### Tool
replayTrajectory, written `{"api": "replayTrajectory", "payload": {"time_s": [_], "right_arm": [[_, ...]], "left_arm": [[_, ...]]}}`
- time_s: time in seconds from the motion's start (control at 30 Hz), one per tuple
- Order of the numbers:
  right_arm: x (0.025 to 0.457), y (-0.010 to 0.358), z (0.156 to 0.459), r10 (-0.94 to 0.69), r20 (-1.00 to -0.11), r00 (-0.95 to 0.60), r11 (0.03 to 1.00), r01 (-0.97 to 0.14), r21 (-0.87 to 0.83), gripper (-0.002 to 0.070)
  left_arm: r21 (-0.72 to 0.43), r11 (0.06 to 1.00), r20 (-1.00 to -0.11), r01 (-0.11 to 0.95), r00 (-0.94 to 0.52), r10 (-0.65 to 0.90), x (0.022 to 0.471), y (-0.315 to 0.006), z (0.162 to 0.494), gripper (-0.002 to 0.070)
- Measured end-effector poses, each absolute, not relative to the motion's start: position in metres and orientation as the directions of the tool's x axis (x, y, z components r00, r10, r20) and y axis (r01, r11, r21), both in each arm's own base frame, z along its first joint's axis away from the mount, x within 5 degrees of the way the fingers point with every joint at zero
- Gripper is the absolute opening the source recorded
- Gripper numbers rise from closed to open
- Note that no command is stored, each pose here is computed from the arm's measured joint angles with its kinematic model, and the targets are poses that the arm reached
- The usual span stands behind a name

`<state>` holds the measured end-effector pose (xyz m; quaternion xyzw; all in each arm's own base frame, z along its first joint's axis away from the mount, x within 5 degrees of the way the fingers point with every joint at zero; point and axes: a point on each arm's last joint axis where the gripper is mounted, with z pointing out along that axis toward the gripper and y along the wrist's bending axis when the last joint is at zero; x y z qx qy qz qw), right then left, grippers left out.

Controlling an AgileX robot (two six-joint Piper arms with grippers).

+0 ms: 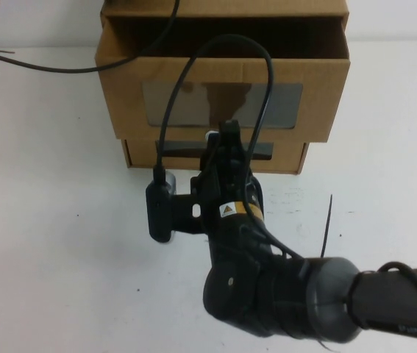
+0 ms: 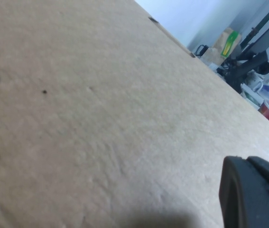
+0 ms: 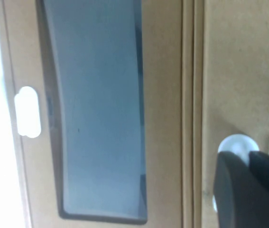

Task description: Open the shoe box

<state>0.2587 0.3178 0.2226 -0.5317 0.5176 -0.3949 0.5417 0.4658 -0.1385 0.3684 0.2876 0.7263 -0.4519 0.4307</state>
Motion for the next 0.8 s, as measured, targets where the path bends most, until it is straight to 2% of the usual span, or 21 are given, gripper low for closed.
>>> {"api": "replayTrajectory", "payload": {"time_s": [0.8], "right_arm": [[0.211,0.334,0.219,-0.987,-0.123,0.106,0.104,-0.175,-0.979,0.0]], "left_arm": [[-0.509,0.366,-0.837,0.779,-0.547,0.002,0.462,-0.142,0.367,-0.0008]]}}
